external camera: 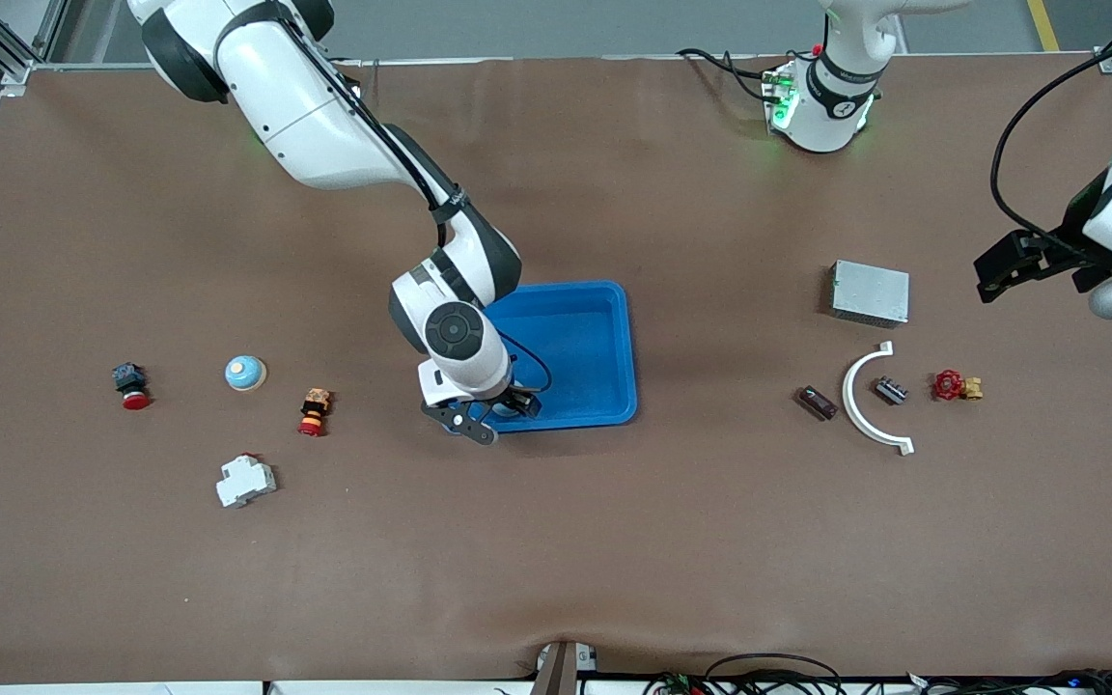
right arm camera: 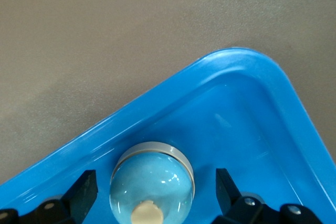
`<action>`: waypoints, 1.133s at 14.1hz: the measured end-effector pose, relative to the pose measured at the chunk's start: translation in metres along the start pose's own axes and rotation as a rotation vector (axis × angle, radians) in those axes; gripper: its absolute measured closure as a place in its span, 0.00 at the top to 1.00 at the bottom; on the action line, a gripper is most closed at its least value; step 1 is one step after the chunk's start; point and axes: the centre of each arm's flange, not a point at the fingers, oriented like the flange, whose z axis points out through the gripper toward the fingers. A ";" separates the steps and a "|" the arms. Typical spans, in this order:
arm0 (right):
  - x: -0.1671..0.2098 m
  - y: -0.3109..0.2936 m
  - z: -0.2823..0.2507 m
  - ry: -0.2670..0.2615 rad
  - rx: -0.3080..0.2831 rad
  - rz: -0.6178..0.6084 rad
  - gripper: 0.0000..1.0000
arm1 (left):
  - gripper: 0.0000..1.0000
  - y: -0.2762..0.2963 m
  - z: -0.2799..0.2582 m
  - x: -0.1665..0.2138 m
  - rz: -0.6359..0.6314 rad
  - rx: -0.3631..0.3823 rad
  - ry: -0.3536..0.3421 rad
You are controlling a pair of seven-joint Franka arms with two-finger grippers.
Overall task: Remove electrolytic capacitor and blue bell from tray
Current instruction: 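Carry the second bell with the right gripper toward the white breaker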
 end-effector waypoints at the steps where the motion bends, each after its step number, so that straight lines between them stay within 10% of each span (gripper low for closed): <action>1: 0.000 0.000 0.000 0.001 0.000 0.000 0.96 | 1.00 -0.001 -0.001 -0.006 0.004 0.000 -0.004; 6: 0.000 -0.003 -0.004 0.004 0.005 0.041 0.65 | 1.00 -0.005 -0.006 -0.042 0.004 0.013 -0.008; 16: 0.039 0.008 -0.091 -0.092 -0.202 0.001 0.65 | 1.00 0.005 -0.020 -0.048 0.013 -0.056 0.022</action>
